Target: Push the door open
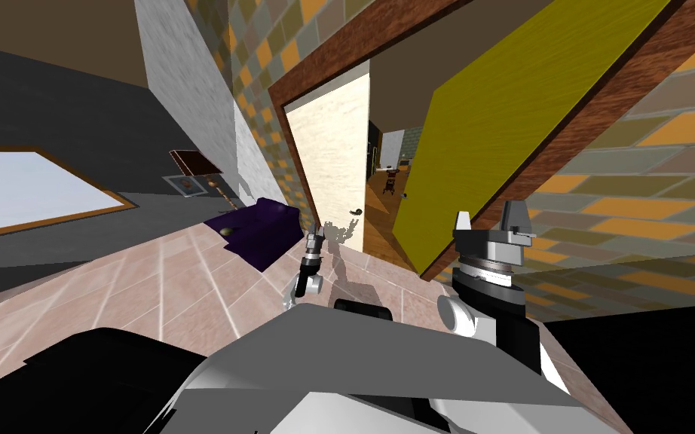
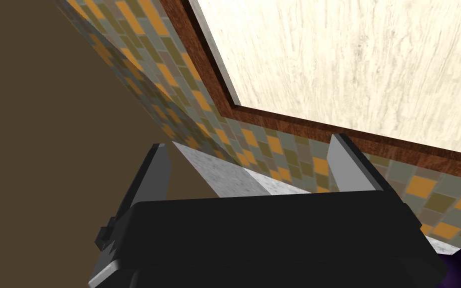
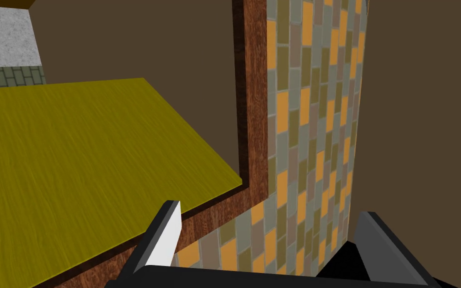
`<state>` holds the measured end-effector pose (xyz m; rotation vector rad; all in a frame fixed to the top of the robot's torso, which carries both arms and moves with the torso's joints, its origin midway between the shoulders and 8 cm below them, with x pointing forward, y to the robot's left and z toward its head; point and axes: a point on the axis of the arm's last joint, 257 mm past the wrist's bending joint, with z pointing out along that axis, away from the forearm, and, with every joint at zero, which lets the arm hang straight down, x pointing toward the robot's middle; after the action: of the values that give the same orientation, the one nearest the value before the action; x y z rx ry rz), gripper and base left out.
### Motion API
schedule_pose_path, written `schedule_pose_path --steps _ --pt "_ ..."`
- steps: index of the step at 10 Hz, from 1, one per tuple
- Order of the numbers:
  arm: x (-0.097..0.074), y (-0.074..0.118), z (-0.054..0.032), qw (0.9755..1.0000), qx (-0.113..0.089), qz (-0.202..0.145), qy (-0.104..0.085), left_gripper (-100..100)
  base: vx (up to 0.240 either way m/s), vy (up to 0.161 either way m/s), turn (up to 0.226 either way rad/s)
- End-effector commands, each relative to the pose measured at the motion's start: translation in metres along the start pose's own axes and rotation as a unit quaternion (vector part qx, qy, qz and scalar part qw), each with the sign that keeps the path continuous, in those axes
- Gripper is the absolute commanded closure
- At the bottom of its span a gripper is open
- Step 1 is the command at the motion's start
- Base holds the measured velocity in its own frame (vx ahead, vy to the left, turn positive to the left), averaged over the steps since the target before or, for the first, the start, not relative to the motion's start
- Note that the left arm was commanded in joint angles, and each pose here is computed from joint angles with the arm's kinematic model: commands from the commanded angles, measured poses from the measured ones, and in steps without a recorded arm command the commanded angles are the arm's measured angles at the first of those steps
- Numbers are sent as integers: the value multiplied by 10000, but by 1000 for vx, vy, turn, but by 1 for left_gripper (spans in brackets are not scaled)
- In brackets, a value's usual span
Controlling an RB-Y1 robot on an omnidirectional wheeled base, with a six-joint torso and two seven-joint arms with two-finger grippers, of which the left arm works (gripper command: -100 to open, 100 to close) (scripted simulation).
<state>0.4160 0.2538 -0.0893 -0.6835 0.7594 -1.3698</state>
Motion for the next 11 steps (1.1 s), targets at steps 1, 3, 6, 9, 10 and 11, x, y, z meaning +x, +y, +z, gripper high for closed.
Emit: schedule_pose_path --steps 1,3,6,9,10,11 --pt "55 166 -12 9999 -145 -31 57 -100 101 22 -26" --pt "82 275 -30 9997 -238 -48 92 -100 91 19 -20" --pt "139 486 -67 9990 -418 -81 162 -100 57 10 -19" --pt "229 759 -110 9975 -644 -134 263 -100 75 19 -27" --pt "259 855 -132 9968 -730 -151 297 -100 89 18 -37" --pt "291 958 -159 9959 -826 -170 330 -100 93 8 -29"
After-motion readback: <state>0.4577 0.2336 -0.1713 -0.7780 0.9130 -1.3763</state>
